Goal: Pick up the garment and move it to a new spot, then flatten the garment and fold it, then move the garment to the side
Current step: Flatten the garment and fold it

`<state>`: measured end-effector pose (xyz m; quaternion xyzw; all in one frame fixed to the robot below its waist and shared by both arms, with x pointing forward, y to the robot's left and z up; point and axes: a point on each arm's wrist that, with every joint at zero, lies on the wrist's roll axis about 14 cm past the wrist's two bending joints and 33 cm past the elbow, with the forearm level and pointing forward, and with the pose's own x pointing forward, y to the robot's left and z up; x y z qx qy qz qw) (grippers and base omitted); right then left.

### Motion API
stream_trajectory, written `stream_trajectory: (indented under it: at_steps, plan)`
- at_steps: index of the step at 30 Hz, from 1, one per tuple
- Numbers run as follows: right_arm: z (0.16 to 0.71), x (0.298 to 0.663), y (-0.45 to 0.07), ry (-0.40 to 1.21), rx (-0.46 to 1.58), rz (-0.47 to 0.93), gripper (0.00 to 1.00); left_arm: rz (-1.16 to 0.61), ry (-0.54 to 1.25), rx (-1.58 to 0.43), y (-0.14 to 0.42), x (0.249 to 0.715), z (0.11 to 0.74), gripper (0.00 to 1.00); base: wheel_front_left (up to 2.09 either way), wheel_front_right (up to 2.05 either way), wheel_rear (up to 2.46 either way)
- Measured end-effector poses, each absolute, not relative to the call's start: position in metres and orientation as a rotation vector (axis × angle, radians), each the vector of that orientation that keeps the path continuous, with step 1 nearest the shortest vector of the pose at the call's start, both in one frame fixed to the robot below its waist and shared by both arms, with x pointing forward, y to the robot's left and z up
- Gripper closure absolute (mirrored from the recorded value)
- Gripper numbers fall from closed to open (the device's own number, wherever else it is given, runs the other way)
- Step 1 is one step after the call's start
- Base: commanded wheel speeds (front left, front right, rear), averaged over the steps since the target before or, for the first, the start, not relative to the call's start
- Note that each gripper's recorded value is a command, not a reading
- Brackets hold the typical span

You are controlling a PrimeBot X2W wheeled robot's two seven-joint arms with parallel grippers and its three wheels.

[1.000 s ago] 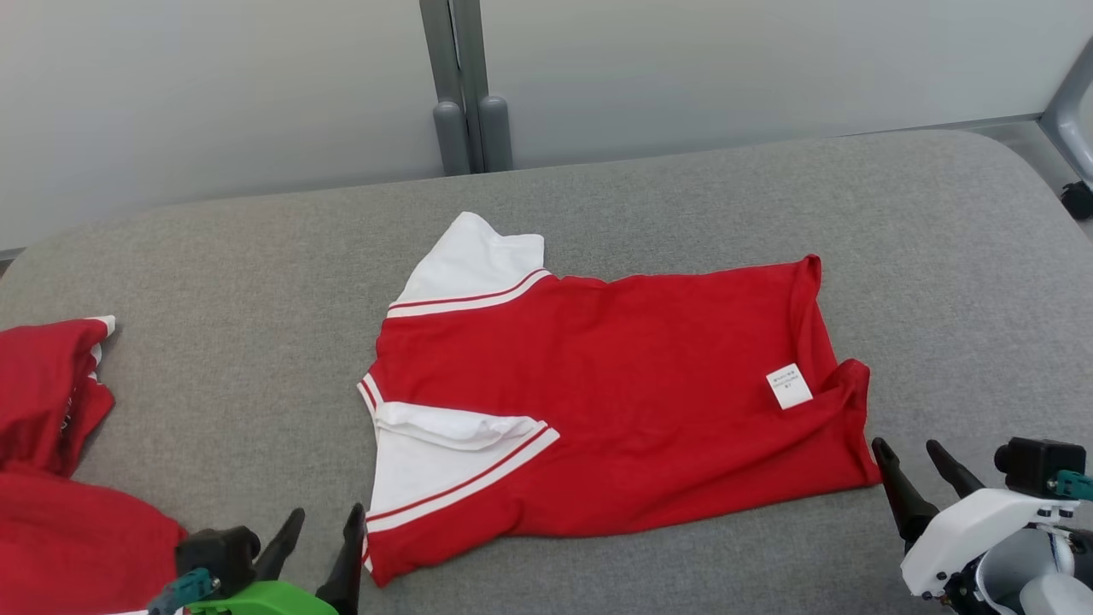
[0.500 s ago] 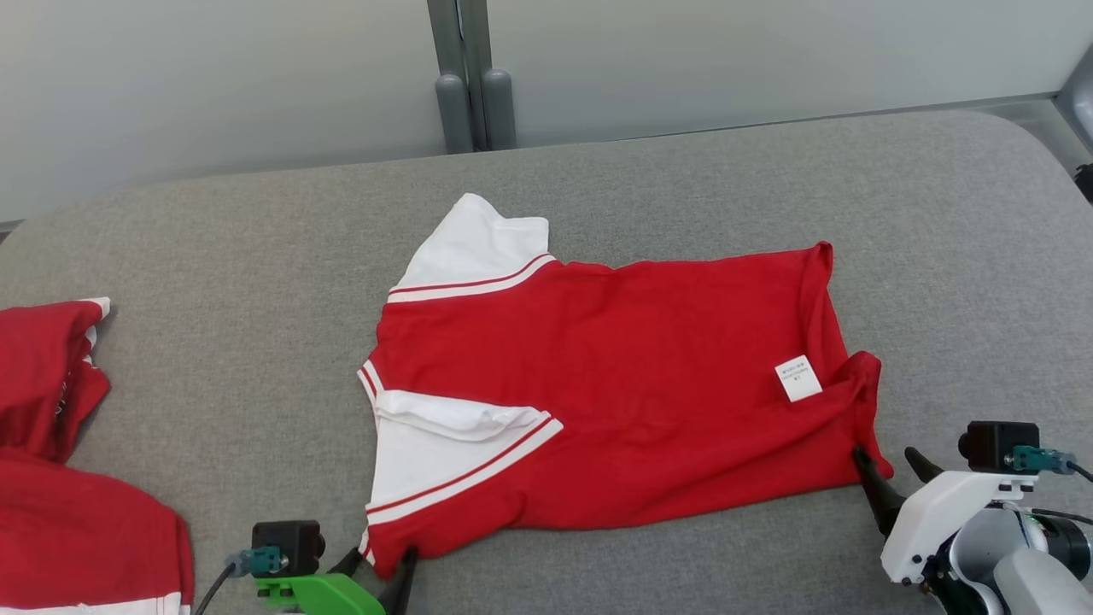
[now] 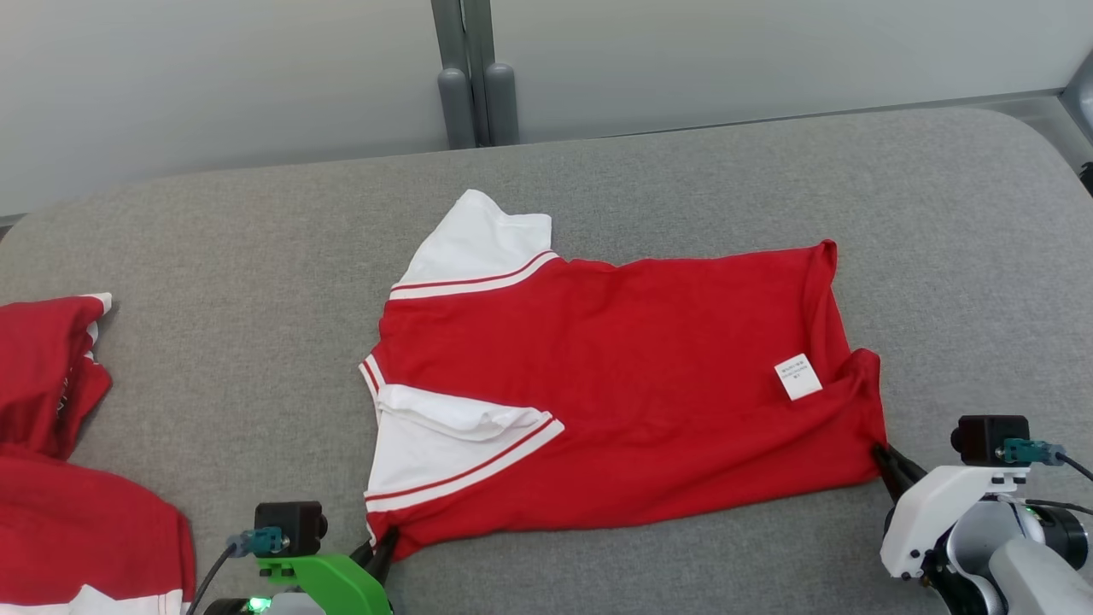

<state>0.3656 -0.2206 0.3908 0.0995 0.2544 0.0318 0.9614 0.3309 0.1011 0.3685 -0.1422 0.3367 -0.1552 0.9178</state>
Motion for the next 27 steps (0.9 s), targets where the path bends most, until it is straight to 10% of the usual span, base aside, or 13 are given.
stream_trajectory:
  at_steps: [20,22,23,24,27]
  plan:
    - [0.379,0.304,-0.248,0.604,0.225,0.047,1.00,-0.315,0.809,-0.272,0.121,0.286,0.366,1.00,0.00,0.00,0.00]
    - [0.375,0.300,-0.247,0.626,0.238,0.045,0.64,-0.317,0.824,-0.275,0.120,0.284,0.366,0.97,0.00,0.00,0.00]
    - [0.374,0.299,-0.247,0.637,0.241,0.047,0.00,-0.320,0.831,-0.275,0.120,0.283,0.366,0.51,0.00,0.00,0.00]
    - [0.374,0.298,-0.246,0.640,0.244,0.048,0.00,-0.318,0.839,-0.273,0.121,0.282,0.366,0.00,0.00,0.00,0.00]
    - [0.376,0.300,-0.248,0.639,0.249,0.044,0.00,-0.309,0.850,-0.264,0.124,0.281,0.365,0.00,0.00,0.00,0.00]
